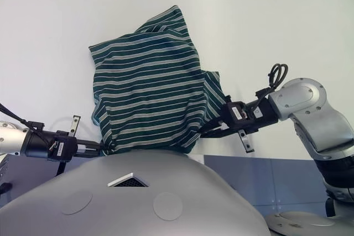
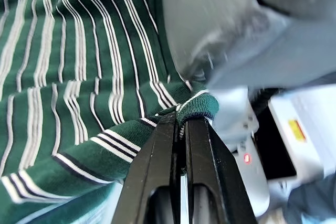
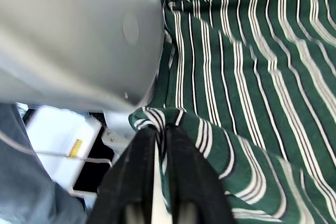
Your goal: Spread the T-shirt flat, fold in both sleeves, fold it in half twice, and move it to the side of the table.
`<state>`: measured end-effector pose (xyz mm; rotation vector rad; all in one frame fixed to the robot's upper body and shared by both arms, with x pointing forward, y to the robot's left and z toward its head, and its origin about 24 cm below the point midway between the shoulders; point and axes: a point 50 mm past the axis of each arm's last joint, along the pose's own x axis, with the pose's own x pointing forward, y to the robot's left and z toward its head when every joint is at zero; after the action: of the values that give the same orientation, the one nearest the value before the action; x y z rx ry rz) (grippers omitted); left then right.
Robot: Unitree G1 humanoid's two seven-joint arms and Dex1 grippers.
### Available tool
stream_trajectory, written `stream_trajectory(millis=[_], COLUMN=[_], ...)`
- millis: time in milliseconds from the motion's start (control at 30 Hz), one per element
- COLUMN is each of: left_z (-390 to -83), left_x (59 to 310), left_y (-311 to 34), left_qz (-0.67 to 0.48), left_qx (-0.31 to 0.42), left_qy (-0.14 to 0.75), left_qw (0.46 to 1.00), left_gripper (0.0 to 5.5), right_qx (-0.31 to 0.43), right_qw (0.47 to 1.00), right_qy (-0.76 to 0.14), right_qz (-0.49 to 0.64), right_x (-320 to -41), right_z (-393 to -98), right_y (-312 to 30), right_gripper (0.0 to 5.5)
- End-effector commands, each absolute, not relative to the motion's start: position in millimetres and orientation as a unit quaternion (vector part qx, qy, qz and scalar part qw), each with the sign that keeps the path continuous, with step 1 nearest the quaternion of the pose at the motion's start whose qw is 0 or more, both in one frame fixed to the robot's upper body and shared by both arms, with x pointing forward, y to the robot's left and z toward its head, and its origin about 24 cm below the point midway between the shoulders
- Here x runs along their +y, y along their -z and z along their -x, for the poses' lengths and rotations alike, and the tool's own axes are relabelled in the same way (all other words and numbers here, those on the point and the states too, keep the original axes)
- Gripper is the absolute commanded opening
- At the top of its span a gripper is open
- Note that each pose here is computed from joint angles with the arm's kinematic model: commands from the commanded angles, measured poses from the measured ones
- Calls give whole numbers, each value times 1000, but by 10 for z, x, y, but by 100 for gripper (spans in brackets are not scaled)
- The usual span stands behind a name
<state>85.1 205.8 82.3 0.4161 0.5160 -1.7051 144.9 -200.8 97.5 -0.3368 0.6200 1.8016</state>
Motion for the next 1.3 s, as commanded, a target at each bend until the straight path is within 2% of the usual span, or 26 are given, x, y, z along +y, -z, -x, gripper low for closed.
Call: stream_trajectory(millis=[33, 100, 167, 267, 333, 433, 500, 567, 667, 733, 800, 933, 1067, 1167, 1200, 1300], left_z=[-908, -1069, -1398, -1697, -1841, -2353, -2736, -3000, -3135, -3186, -3184, -3088, -2946, -3007, -3059, -3238], left_x=[2080, 2113, 2310, 2671, 2775, 2722, 2496, 2203, 1811, 1628, 1495, 1461, 1802, 2319, 2488, 2906], left_y=[-926, -1124, -1439, -1800, -1862, -1543, -1335, -1131, -802, -707, -624, -423, -161, -129, -169, -401], left_qz=[-164, -114, -62, -28, -26, -114, -164, -204, -250, -253, -261, -315, -449, -577, -608, -634], left_qx=[224, 193, 132, 63, 30, 33, 20, 13, 22, 18, 19, 49, 148, 254, 285, 339], left_qy=[740, 722, 684, 645, 616, 516, 459, 434, 457, 473, 499, 548, 599, 561, 531, 399], left_qw=[613, 655, 715, 761, 787, 848, 873, 877, 853, 844, 826, 773, 646, 536, 517, 569], left_gripper=[87, 130, 163, 227, 233, 233, 233, 233, 233, 233, 233, 233, 233, 233, 233, 233], right_qx=[267, 254, 246, 221, 188, 77, 25, 2, 7, 32, 71, 157, 198, 233, 248, 282], right_qw=[575, 599, 615, 644, 668, 740, 770, 781, 756, 733, 696, 610, 569, 541, 532, 528], right_qy=[-749, -726, -703, -664, -638, -575, -552, -547, -584, -606, -629, -624, -623, -630, -638, -646], right_qz=[192, 223, 261, 309, 334, 341, 320, 302, 296, 308, 339, 462, 499, 506, 499, 474], right_x=[-2119, -2237, -2396, -2572, -2581, -2255, -1969, -1659, -1163, -1000, -1031, -1451, -1749, -1922, -1965, -2055], right_z=[-1544, -1716, -1905, -2214, -2419, -2831, -3002, -3075, -2934, -2784, -2632, -2529, -2434, -2309, -2224, -2062], right_y=[-961, -1050, -1185, -1416, -1555, -1637, -1603, -1459, -1047, -746, -477, -37, 140, 228, 264, 325], right_gripper=[123, 168, 191, 191, 191, 191, 191, 191, 191, 191, 191, 191, 191, 191, 191, 191])
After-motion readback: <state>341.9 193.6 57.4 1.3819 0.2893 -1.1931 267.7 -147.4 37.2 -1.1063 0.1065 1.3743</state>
